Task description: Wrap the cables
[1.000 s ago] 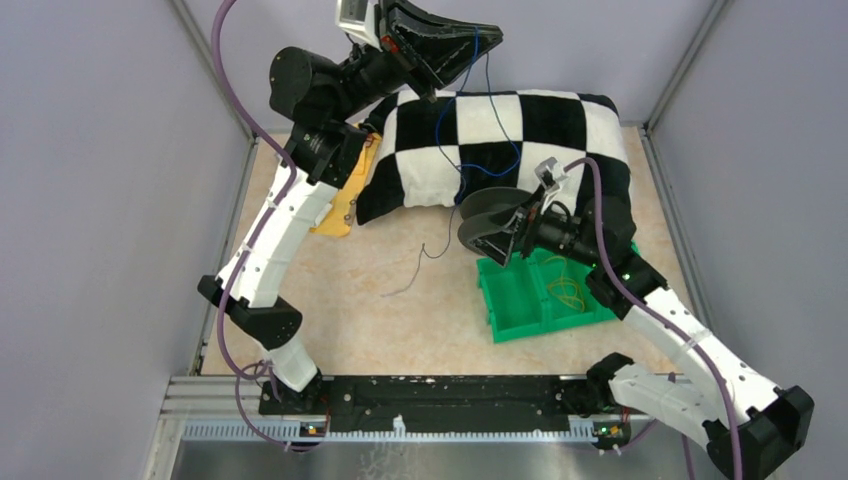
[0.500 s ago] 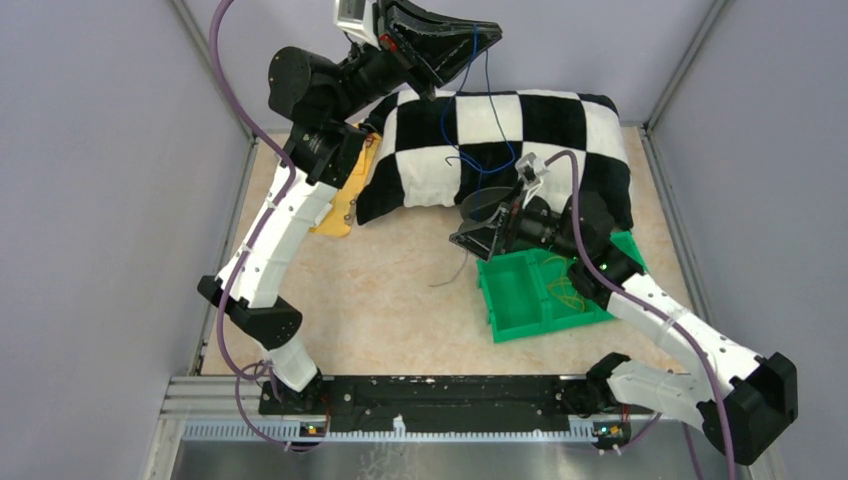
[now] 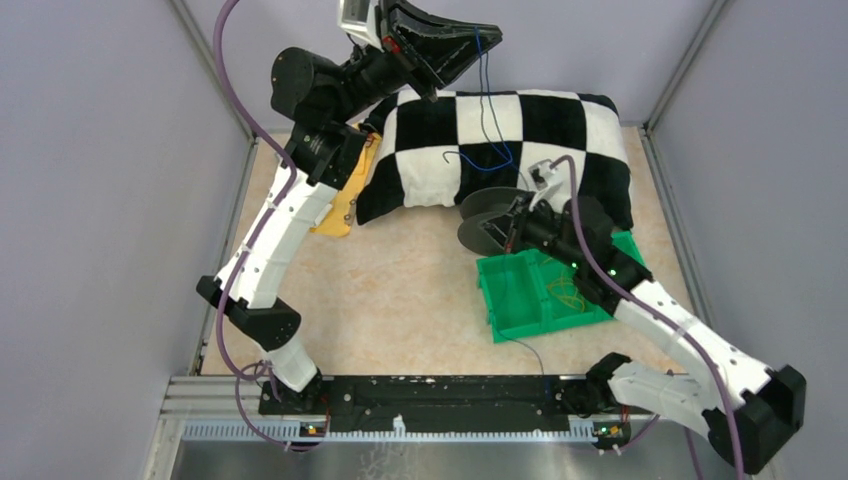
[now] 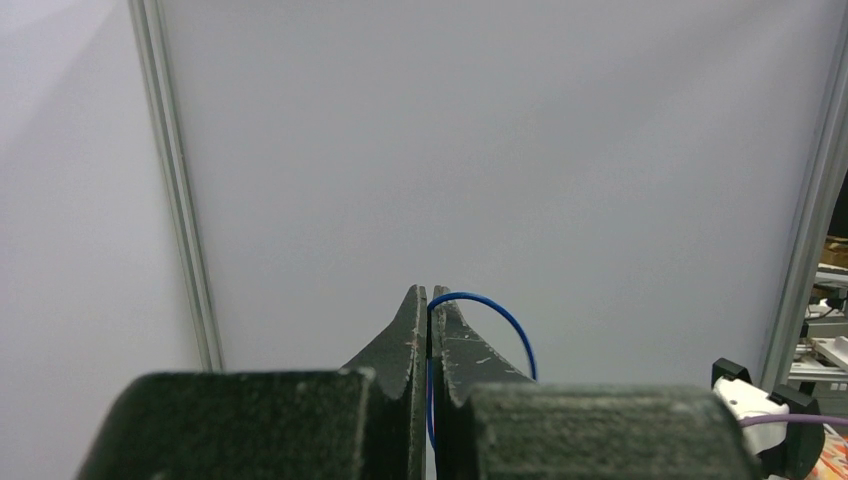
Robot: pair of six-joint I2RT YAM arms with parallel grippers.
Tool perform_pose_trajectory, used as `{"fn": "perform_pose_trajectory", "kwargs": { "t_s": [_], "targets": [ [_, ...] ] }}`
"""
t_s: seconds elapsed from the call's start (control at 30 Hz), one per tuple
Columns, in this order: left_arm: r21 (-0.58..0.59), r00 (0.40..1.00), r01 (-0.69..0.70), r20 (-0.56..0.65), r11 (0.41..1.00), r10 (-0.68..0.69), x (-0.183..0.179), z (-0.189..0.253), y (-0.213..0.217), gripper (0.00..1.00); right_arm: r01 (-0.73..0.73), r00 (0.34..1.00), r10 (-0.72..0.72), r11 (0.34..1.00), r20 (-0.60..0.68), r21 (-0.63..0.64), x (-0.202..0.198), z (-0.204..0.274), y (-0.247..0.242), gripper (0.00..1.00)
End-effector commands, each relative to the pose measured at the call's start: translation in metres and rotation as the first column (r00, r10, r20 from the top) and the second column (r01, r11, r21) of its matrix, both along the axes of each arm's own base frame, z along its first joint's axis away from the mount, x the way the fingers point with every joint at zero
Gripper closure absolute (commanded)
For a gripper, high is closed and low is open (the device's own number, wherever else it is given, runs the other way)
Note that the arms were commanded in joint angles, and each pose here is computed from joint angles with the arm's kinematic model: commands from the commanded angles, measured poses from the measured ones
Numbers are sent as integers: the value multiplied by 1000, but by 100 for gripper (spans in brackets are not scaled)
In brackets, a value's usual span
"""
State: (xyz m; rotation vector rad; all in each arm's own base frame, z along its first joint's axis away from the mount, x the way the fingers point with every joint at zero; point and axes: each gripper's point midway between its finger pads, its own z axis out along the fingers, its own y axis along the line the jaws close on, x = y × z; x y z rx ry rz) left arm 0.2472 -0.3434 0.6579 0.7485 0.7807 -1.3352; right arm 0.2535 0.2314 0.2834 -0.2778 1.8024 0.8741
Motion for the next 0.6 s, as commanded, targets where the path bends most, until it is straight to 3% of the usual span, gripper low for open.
{"fn": "perform_pose_trajectory", "kwargs": {
  "t_s": [0.0, 0.13, 0.23, 0.33, 0.57],
  "targets": [
    [41, 998, 11, -59, 999, -8, 7, -29, -8, 100, 391, 910, -377, 918, 174, -57, -4, 58, -96, 100],
    [96, 982, 55, -183, 994, -37, 31, -83, -30, 100, 518, 843, -491, 850, 219, -91, -17, 75, -139, 100],
    [133, 960, 95, -275, 986, -55, 49, -124, -50, 100, 532, 841, -498, 832, 210, -157, -21, 68, -147, 100],
    [191, 925, 162, -372, 968, -82, 67, -172, -77, 100, 458, 885, -425, 869, 188, -190, -27, 62, -136, 100],
    [254, 860, 311, -485, 916, -158, 67, -246, -140, 100, 192, 980, -175, 959, 96, -210, -55, 42, -97, 100]
  ]
}}
